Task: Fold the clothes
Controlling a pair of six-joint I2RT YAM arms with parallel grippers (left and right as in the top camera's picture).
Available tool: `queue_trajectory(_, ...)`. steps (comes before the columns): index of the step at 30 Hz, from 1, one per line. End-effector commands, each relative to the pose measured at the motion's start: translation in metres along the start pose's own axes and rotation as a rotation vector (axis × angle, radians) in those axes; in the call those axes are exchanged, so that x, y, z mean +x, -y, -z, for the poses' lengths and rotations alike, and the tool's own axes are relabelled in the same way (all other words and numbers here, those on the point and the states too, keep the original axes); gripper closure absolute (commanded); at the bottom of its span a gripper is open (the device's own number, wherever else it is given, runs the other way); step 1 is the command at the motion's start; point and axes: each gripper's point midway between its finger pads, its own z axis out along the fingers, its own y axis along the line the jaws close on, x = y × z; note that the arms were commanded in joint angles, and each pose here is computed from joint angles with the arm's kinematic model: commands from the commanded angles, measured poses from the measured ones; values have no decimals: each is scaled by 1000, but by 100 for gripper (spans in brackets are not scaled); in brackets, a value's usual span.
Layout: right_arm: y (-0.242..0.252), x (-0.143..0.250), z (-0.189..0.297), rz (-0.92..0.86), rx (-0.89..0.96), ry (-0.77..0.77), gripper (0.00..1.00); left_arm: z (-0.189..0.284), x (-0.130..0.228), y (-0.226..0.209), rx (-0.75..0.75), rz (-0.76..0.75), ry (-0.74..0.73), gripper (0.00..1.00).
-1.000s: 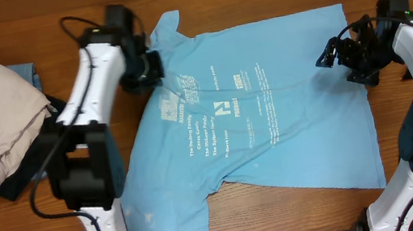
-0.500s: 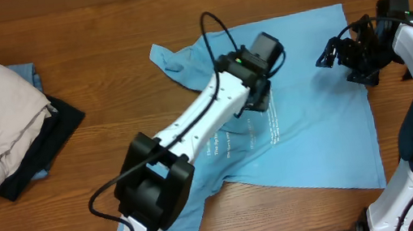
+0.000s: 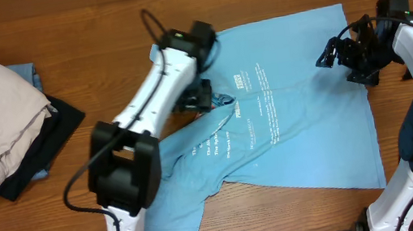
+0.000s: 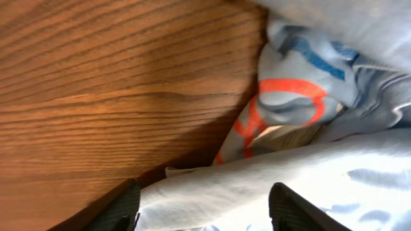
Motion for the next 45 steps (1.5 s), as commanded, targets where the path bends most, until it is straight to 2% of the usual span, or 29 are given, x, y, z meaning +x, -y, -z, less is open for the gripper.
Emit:
queue_trajectory(1, -9, -7, 12, 17, -15, 38, 0, -15, 17, 3, 203, -73, -118, 31)
queue_trajectory(5, -9, -7, 12, 17, -15, 38, 0, -23, 33, 8, 372, -95, -192, 31)
queue_trajectory(10, -9, -7, 12, 17, -15, 38, 0, -52, 59, 5, 386, -127, -267, 23)
queue_trajectory(12, -9, -7, 12, 17, -15, 38, 0, -63, 65, 5, 384, -125, -275, 26)
queue_trajectory(13, -9, -7, 12, 17, -15, 38, 0, -65, 66, 5, 384, -125, -276, 31)
queue_trajectory(15, -9, -7, 12, 17, -15, 38, 0, -65, 66, 5, 385, -124, -276, 60)
queue_trajectory(16, -9, -7, 12, 17, -15, 38, 0, -64, 65, 5, 384, -124, -275, 90)
queue_trajectory(17, -9, -7, 12, 17, -15, 38, 0, -62, 66, 5, 383, -118, -280, 96)
queue_trajectory(22, -9, -7, 12, 17, -15, 38, 0, -46, 66, 9, 368, -66, -310, 96)
queue_trajectory(26, -9, -7, 12, 17, -15, 38, 0, -34, 67, 29, 339, -34, -317, 96)
queue_trajectory(30, -9, -7, 12, 17, -15, 38, 0, -36, 77, 53, 277, -41, -318, 91)
queue_trajectory(32, -9, -7, 12, 17, -15, 38, 0, -39, 80, 71, 259, -78, -295, 85)
queue_trajectory(36, -9, -7, 12, 17, -15, 38, 0, -42, 88, 114, 246, -167, -237, 55)
queue_trajectory(38, -9, -7, 12, 17, -15, 38, 0, -43, 93, 131, 247, -210, -212, 43)
queue_trajectory(39, -9, -7, 12, 17, -15, 38, 0, -43, 94, 137, 246, -229, -200, 40)
queue_trajectory(40, -9, -7, 12, 17, -15, 38, 0, -44, 95, 140, 240, -242, -194, 40)
queue_trajectory(42, -9, -7, 12, 17, -15, 38, 0, -40, 94, 145, 240, -254, -179, 51)
queue_trajectory(45, -9, -7, 12, 17, -15, 38, 0, -18, 76, 150, 267, -250, -124, 59)
